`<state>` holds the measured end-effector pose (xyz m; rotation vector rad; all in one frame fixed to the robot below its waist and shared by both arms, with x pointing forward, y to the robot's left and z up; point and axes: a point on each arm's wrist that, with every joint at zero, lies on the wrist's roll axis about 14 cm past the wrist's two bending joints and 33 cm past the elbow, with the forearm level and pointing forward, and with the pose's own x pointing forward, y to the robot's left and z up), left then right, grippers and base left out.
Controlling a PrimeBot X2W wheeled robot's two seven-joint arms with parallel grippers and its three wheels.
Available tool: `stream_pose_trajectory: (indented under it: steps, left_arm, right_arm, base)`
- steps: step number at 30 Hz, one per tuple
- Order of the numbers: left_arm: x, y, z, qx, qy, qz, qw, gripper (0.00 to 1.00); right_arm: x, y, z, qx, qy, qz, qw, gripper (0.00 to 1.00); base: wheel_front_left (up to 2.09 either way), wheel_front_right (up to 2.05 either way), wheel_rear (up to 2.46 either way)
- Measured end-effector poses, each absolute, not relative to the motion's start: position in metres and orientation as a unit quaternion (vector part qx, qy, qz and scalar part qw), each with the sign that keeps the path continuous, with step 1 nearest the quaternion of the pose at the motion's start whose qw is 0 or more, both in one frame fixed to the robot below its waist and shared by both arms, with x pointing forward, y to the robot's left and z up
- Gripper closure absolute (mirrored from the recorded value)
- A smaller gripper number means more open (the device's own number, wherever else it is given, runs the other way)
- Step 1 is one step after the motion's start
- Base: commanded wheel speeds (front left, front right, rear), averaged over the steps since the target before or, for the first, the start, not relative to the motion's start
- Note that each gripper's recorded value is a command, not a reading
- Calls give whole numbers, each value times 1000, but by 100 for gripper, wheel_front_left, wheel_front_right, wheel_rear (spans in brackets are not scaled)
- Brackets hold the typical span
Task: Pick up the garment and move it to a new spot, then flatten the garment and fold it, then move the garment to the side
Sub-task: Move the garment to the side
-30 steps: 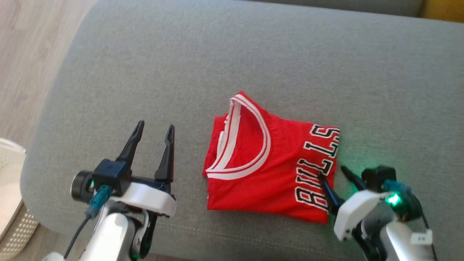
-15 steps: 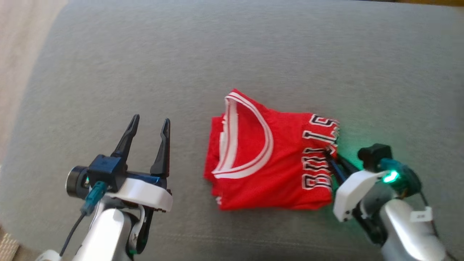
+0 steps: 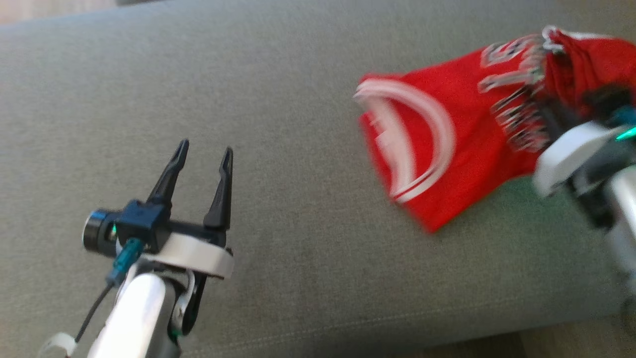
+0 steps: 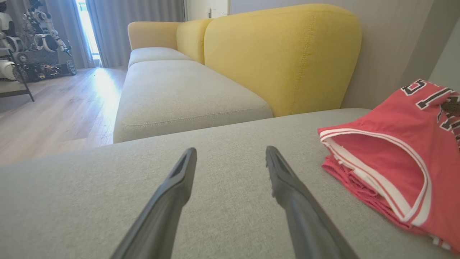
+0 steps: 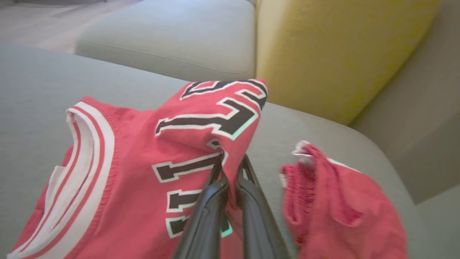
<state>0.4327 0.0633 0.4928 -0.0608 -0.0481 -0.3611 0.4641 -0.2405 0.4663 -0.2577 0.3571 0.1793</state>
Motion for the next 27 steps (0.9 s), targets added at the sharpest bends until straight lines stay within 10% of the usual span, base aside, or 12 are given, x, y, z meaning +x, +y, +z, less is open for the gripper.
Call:
stream_pose_trajectory:
  steps: [22, 26, 27]
  left_arm:
    - [472, 33, 440, -42, 20, -229, 972, 0]
    - [480, 27, 441, -45, 13, -236, 971, 0]
    - [482, 26, 442, -45, 11, -237, 970, 0]
  right_arm:
    - [497, -393, 485, -136, 182, -86, 970, 99]
    - [496, -397, 483, -127, 181, -97, 970, 0]
    - [496, -398, 485, -122, 177, -101, 971, 0]
  base:
    - [0, 0, 0]
    - [0, 0, 0]
    - [0, 0, 0]
